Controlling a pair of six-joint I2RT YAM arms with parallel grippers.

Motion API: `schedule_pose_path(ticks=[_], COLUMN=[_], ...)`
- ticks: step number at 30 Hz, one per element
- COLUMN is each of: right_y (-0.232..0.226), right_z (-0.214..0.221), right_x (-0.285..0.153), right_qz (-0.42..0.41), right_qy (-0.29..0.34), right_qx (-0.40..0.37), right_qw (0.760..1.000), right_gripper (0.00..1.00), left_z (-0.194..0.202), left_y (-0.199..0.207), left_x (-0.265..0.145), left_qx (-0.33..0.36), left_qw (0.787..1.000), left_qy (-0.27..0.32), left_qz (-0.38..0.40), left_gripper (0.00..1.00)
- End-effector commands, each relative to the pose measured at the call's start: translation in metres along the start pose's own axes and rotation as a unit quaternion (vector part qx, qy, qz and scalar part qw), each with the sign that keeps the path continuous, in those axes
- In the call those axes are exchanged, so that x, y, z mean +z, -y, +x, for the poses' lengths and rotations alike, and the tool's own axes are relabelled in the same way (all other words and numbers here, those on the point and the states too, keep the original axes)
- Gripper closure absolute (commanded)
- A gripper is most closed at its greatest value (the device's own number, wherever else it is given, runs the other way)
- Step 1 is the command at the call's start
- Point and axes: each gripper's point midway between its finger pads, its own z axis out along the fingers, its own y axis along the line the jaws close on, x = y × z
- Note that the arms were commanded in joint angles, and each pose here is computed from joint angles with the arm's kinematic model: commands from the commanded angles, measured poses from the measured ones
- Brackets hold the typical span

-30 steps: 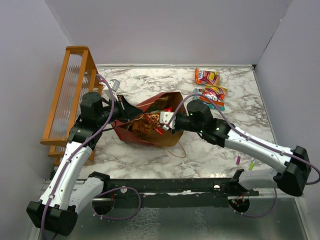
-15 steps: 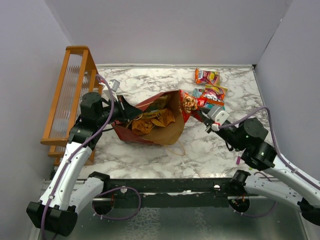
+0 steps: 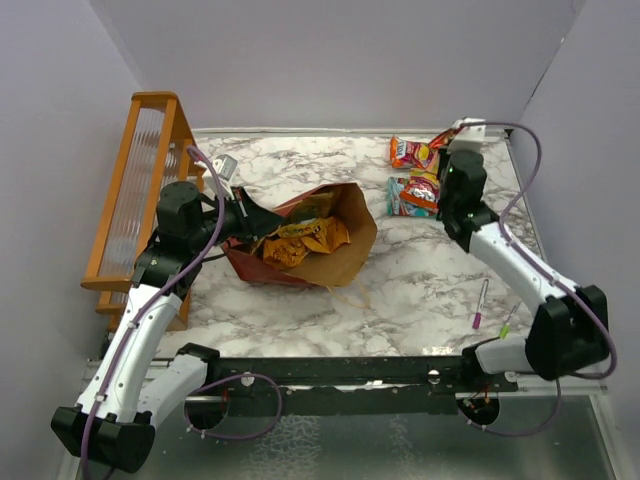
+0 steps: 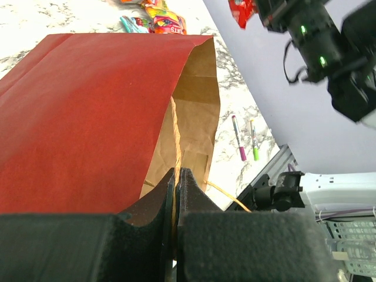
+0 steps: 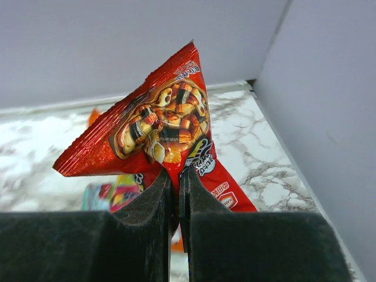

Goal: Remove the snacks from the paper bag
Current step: Place the snack at the center of the board.

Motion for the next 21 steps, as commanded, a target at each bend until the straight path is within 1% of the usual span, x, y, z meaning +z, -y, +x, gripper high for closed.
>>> schedule_pose_path(ticks=[1,4,8,10,13,16,21], right_y=[0.028,0.049,0.065,0.069,0.068,0.064,0.052], right_z=[0.027,0.067,0.112,0.125,0.139,0.156,0.189], right_x=[0.062,0.104,0.144,0.161,0.18,0.196,0.212], right_qz=[0.05,0.081,0.079,0.069,0.054,0.044,0.014], right_qy=[-0.045,-0.087,-0.136,-0.145,-0.154,-0.168,-0.19], right_qx=[0.112,0.1,0.08,0.073,0.055,0.047,0.058], right_qw=[0.991,0.988,0.984,0.984,0.985,0.984,0.98], right_gripper=[0.94,0.94,0.94,0.94,0.93,0.9,0.88], left_z=[-0.008,-0.008,-0.007,-0.006,-0.005,-0.006,-0.008], left_y=[0.006,0.005,0.004,0.003,0.004,0.005,0.008], left_x=[-0.003,-0.002,0.0,0.001,0.001,0.001,0.002], left_qx=[0.012,0.013,0.013,0.011,0.009,0.007,0.0], left_qw=[1.0,1.0,1.0,1.0,1.0,1.0,1.0], left_qy=[0.012,0.009,0.005,0.003,0.001,0.004,0.008], left_qz=[0.003,0.005,0.006,0.006,0.009,0.011,0.019], left_gripper=[1.0,1.0,1.0,1.0,1.0,1.0,1.0])
